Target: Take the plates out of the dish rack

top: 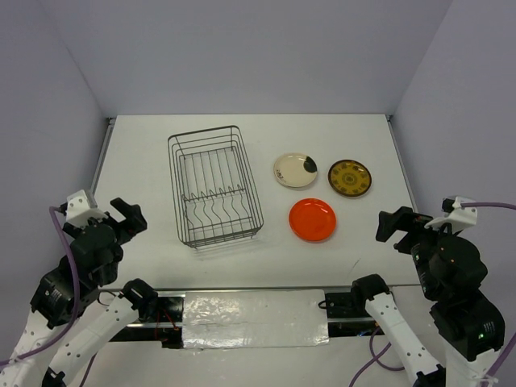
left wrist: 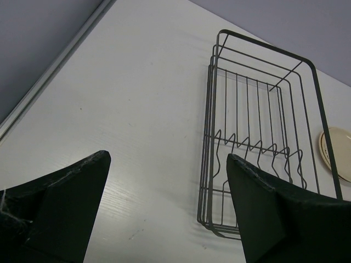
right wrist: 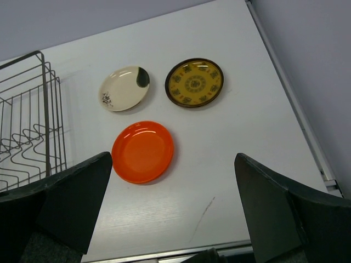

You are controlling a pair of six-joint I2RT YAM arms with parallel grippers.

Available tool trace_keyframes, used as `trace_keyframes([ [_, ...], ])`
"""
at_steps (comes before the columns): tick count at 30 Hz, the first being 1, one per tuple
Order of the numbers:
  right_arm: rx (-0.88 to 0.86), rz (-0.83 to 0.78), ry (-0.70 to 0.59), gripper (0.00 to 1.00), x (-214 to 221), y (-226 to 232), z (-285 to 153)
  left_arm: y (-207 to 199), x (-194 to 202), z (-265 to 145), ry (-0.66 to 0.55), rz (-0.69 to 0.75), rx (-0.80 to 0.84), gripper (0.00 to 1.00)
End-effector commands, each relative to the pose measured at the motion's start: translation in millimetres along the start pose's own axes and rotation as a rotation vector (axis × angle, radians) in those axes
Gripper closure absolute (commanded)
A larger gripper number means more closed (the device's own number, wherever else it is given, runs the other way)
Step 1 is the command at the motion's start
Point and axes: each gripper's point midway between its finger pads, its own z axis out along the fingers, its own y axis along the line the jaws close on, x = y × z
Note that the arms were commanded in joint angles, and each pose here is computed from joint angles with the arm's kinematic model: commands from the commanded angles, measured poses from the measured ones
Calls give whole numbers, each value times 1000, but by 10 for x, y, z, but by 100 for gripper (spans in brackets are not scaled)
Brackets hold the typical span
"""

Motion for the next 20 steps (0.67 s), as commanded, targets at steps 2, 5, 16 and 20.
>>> trace_keyframes([
  [2, 17, -40, 30, 0, 72, -35, 38, -61, -29, 39, -3, 0, -1, 1],
  [5, -2, -35, 33, 0, 62, -1, 24, -83, -11, 53, 4, 11, 3, 0],
  [16, -37, -27, 33, 0, 65, 65, 26, -163, 63, 107, 34, 46, 16, 1],
  [20, -25, -27, 36, 0, 71, 53, 47, -176, 84, 126, 45, 60, 11, 0],
])
